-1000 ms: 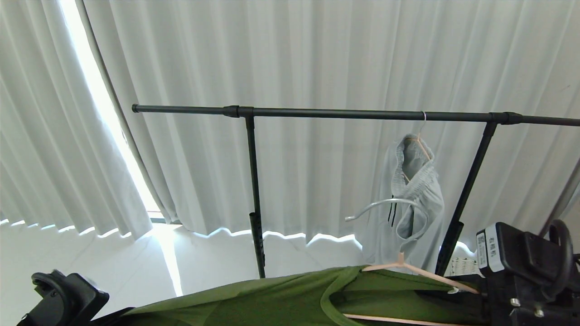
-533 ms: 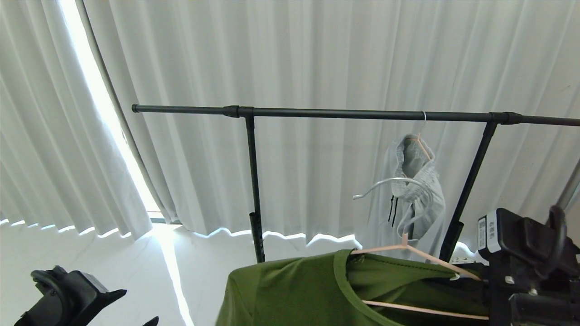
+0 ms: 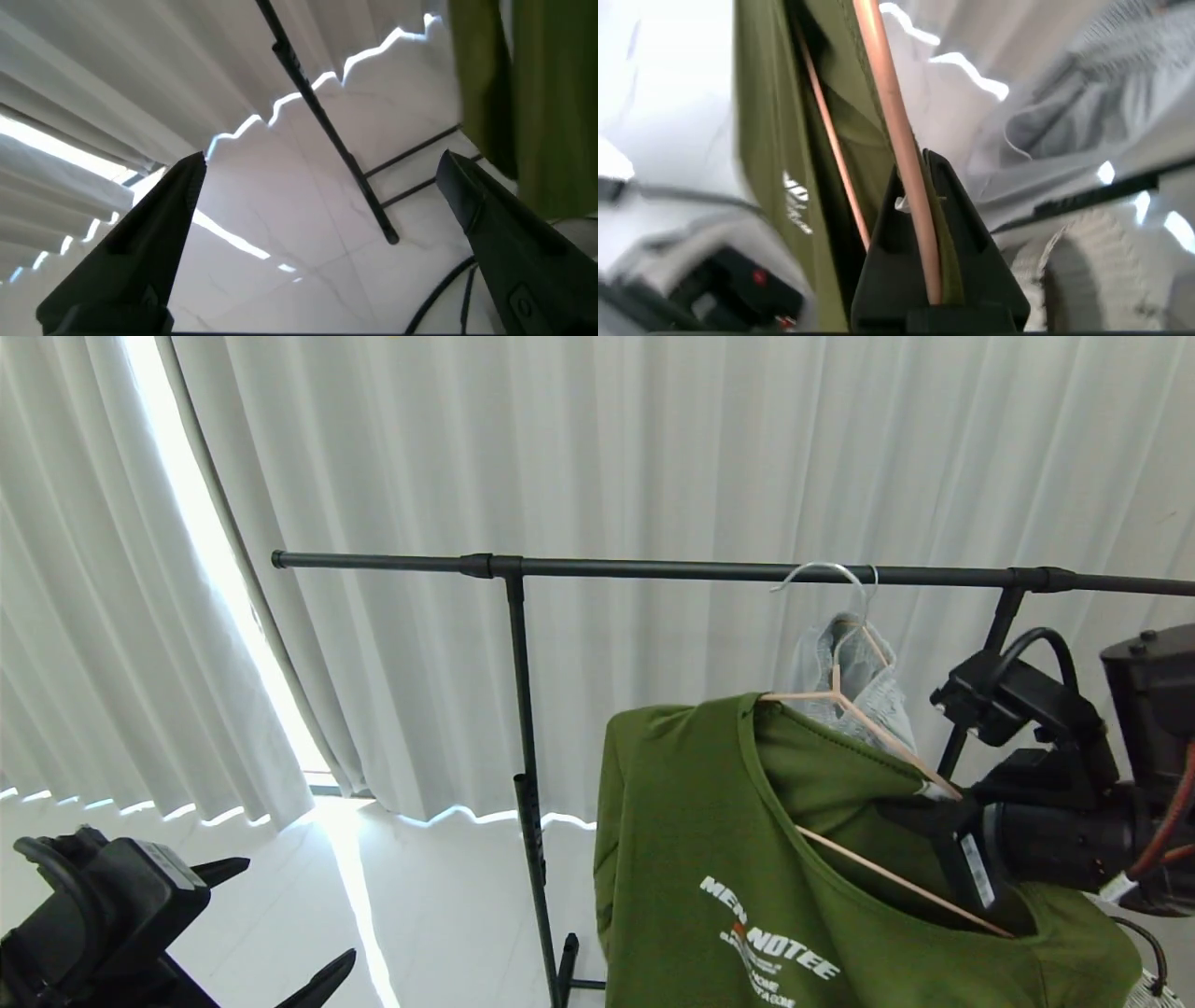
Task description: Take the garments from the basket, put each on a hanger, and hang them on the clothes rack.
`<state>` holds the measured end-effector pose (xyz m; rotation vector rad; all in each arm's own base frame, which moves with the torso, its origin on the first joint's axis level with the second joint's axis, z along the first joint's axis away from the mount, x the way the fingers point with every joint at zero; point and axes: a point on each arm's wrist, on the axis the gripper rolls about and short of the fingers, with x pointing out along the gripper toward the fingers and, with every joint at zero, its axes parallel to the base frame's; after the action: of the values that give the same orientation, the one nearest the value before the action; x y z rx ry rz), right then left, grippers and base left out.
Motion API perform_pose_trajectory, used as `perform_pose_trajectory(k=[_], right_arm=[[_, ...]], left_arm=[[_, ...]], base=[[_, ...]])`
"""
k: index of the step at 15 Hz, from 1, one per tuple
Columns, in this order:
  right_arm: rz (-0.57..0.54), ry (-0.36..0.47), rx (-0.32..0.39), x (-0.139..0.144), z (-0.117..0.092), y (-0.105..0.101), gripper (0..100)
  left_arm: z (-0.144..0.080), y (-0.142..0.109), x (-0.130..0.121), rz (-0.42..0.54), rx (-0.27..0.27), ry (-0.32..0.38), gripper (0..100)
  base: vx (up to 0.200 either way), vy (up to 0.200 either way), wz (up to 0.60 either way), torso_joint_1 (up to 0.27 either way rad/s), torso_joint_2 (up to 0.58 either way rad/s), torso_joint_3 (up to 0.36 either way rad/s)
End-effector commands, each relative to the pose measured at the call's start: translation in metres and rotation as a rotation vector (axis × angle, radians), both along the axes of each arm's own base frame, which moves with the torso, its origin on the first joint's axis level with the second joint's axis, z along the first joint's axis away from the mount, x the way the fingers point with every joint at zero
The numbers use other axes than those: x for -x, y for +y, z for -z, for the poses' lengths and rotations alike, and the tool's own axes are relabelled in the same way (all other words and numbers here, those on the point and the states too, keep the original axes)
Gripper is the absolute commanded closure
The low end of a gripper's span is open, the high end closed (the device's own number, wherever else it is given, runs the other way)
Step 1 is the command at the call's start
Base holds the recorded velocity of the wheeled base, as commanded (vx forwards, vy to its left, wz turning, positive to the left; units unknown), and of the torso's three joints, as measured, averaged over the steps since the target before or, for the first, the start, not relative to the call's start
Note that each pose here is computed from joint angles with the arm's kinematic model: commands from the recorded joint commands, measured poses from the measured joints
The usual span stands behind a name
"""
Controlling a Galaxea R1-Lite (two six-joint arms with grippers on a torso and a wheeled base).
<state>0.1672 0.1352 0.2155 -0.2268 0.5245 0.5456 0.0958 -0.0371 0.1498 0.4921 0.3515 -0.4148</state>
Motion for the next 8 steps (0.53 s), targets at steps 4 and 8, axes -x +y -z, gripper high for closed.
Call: perform_pose_trajectory(k=[4,8], right_arm=[[0.264,0.021,-0.026,-0.061,-0.005,0.023,100],[0.297,0.010,-0.034,-0.070,-0.010,0.020,100]], left_arm=[[-0.006,-0.001,-0.002,0.009,-0.016,-0.026,0],[-0.007,-0.002,-0.003,0.015,-0.015,-0.028,0]], base=[[0.000,0.000,0.00,0.000,0.00,0.000],[0.100,0.000,0.00,0.001,0.00,0.001]])
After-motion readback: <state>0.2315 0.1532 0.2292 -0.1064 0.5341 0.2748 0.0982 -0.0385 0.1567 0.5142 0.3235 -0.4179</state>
